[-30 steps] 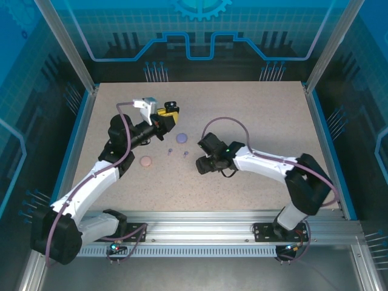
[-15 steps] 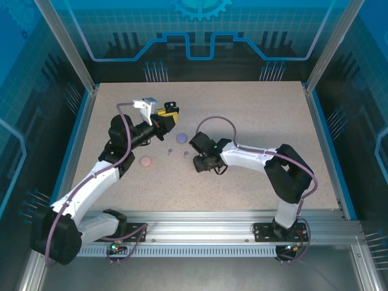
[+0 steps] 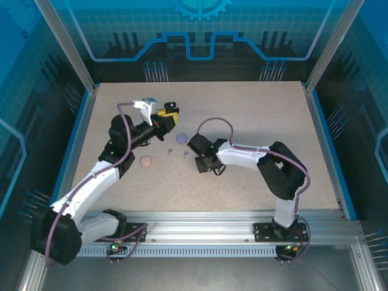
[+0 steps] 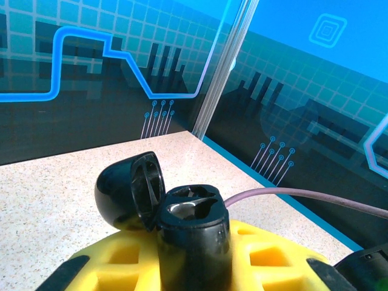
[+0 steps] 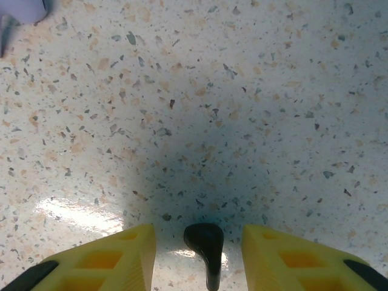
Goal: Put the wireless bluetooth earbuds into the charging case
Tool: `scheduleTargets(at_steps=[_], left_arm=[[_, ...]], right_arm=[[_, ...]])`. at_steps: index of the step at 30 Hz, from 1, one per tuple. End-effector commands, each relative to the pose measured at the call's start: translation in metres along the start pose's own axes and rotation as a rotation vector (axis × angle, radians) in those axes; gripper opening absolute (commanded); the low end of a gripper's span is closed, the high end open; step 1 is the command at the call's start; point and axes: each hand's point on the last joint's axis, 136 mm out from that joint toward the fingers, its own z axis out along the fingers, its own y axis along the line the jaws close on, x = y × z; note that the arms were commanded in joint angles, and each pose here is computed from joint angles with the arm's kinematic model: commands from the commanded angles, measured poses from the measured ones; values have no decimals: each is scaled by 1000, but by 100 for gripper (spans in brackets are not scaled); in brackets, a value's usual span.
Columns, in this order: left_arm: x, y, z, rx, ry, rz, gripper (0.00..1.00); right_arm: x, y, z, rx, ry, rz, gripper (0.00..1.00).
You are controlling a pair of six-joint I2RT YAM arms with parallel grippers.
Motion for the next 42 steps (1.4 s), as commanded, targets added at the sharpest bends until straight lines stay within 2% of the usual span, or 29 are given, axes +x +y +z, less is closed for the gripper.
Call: scheduleTargets(at_steps=[1, 28, 42], left_arm=[[-9, -8, -3, 13, -20, 23, 0], [-6, -13, -2, 24, -12, 32, 0], [-5, -20, 1, 57, -8, 36, 2]], right_arm=[[1, 1, 3, 18, 11, 13, 41], [5, -4, 17, 9, 26, 66, 28], [-4, -3, -1, -25, -26, 74, 15]])
